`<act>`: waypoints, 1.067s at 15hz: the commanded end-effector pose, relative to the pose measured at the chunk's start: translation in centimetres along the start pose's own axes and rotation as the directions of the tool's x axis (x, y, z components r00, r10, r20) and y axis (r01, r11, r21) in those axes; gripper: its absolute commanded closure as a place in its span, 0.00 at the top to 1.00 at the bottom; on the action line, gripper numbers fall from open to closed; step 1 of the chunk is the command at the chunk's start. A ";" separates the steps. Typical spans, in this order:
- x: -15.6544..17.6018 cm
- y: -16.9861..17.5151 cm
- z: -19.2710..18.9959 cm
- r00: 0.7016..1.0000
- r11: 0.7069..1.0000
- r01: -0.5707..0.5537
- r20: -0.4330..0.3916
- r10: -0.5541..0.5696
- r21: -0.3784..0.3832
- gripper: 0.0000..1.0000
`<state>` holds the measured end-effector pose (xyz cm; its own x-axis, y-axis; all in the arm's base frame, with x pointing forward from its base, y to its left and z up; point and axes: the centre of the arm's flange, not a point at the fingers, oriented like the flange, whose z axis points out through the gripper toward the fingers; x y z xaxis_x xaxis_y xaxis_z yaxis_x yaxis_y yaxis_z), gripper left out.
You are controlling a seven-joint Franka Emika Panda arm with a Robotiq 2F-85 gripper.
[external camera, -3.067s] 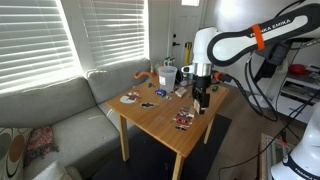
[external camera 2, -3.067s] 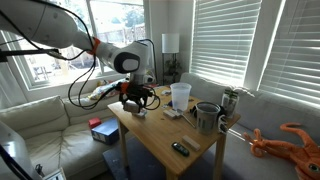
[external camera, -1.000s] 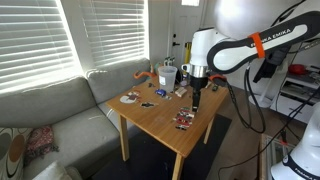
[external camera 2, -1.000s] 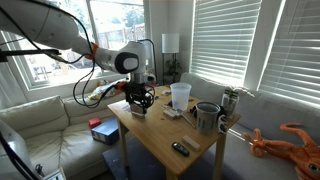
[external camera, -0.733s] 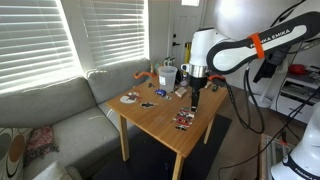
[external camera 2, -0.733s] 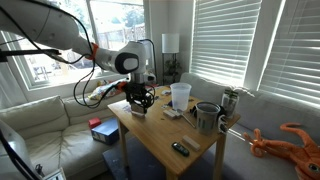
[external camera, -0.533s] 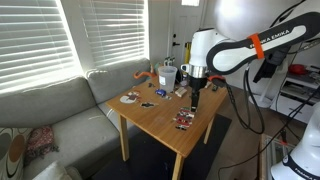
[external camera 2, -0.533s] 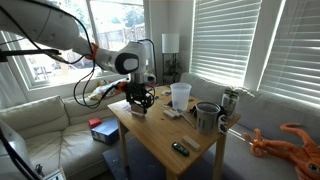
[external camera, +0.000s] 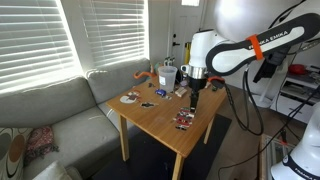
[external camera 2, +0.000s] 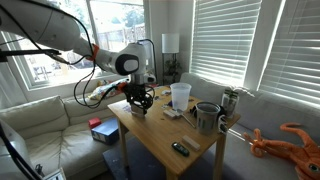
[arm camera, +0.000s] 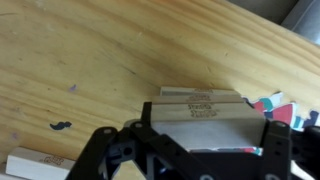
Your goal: Stack up the wooden chips on the left
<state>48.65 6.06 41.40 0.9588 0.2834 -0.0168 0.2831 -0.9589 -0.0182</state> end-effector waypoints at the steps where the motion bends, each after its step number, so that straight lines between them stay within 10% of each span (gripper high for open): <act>1: -0.2 -0.7 0.3 0.999 0.999 -0.037 -0.022 0.037 0.009 0.59; 16: -0.3 -1.3 0.9 0.996 0.997 -0.082 -0.035 0.082 0.002 0.59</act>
<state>48.41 6.67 40.76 0.9734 0.2292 -0.0054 0.2291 -0.9733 -0.0157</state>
